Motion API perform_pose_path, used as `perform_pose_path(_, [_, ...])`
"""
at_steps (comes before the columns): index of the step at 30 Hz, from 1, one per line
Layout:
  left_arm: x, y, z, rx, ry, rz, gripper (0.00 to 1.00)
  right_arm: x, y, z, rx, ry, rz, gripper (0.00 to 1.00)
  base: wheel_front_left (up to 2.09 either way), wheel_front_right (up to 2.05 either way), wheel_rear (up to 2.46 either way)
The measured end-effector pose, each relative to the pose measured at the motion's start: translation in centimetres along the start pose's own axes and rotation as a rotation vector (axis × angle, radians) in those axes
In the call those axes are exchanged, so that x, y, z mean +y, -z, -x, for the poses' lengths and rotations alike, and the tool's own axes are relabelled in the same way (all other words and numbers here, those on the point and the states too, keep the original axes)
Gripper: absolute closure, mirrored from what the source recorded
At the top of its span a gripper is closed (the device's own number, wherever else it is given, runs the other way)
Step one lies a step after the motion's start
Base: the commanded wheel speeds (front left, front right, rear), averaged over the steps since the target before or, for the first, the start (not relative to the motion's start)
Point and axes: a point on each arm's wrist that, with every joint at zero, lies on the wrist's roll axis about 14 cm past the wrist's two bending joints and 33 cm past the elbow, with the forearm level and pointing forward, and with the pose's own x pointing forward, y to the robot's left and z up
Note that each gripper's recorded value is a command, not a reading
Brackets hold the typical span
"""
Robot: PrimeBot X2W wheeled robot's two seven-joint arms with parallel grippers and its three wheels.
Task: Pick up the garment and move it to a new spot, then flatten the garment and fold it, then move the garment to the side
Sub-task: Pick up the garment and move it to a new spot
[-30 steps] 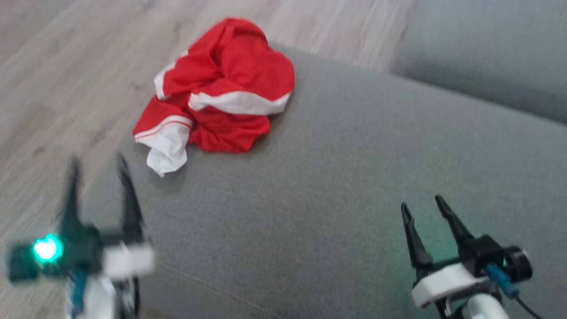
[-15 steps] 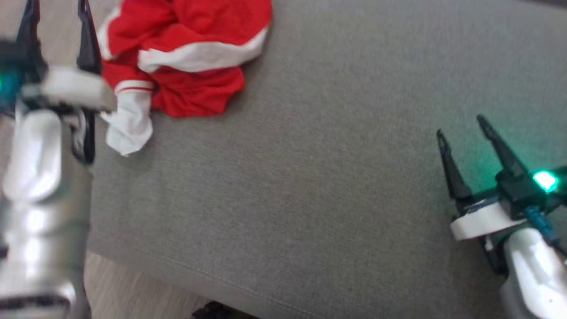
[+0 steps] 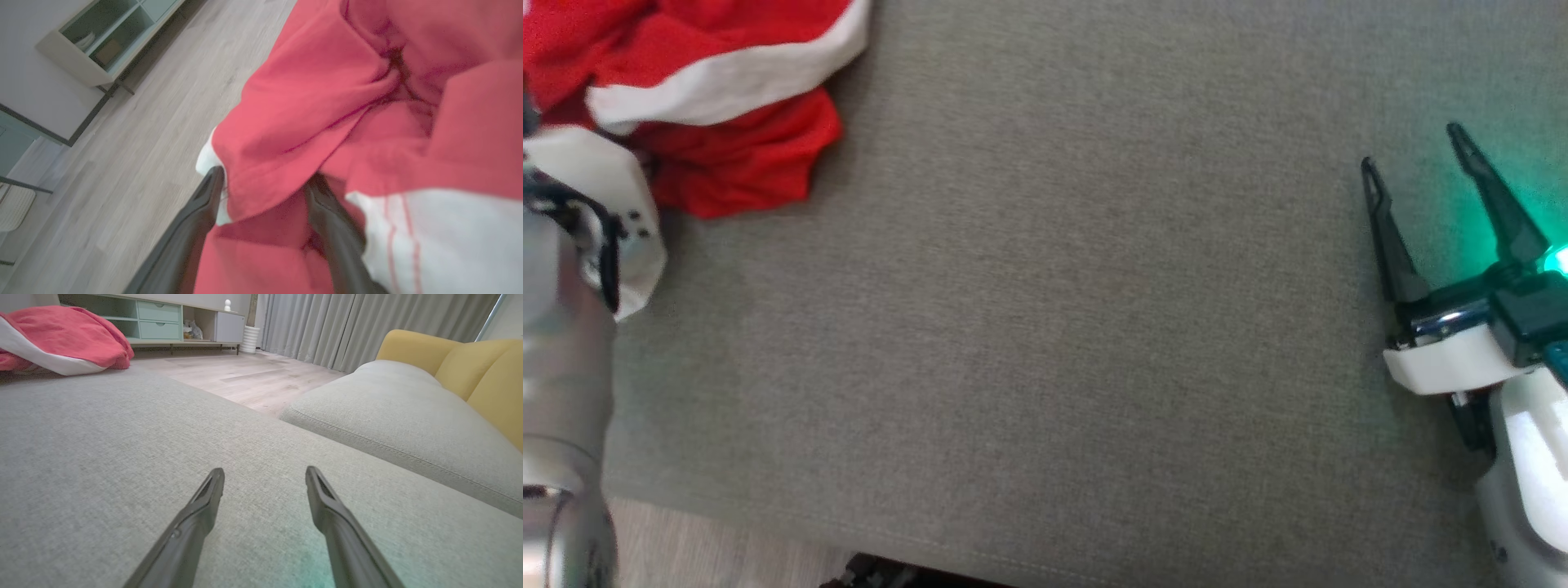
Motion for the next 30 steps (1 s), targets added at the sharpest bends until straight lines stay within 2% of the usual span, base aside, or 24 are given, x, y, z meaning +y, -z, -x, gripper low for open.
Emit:
perform_pose_path(1, [-0.2,-0.3,-0.4,-0.015,-0.001,-0.009,0.00,-0.3,0.2,0.0,0.001,0.008,-0.001,0.00,0.00,0.00,0.00])
perform_pose_path(2, [-0.4,-0.9,-0.9,-0.042,0.000,-0.012,1.00,-0.6,0.3,0.0,-0.002,0.015,-0.002,0.00,0.00,0.00,0.00])
perform_pose_path(7, [-0.7,-3.6,-1.8,-0.176,-0.008,-0.026,1.00,-1.2,0.7,0.0,-0.006,0.030,-0.005,0.00,0.00,0.00,0.00])
perform_pose_path(12, [0.5,-6.3,-1.1,-0.266,-0.024,-0.074,1.00,-1.1,0.2,0.0,-0.007,0.032,0.000,0.00,0.00,0.00,0.00])
perform_pose_path(16, [1.1,-13.2,0.5,-0.457,-0.033,-0.118,1.00,-1.0,-0.7,0.0,-0.014,0.045,-0.010,0.00,0.00,0.00,0.00])
perform_pose_path(19, [1.4,-19.2,3.1,-0.636,-0.036,-0.161,1.00,-0.4,-1.4,0.4,-0.012,0.055,-0.041,0.00,0.00,0.00,0.00])
perform_pose_path(23, [1.5,-24.5,6.8,-0.811,-0.023,-0.214,1.00,-0.2,-3.5,1.2,-0.043,0.088,-0.072,0.00,0.00,0.00,0.00])
perform_pose_path(25, [0.2,-28.2,9.7,-0.938,0.017,-0.269,1.00,-0.5,-5.0,2.2,-0.068,0.126,-0.086,0.00,0.00,0.00,0.00])
perform_pose_path(30, [-5.0,-34.8,16.0,-1.169,0.147,-0.323,1.00,-2.3,-6.4,5.5,-0.081,0.221,-0.102,0.00,0.00,0.00,0.00])
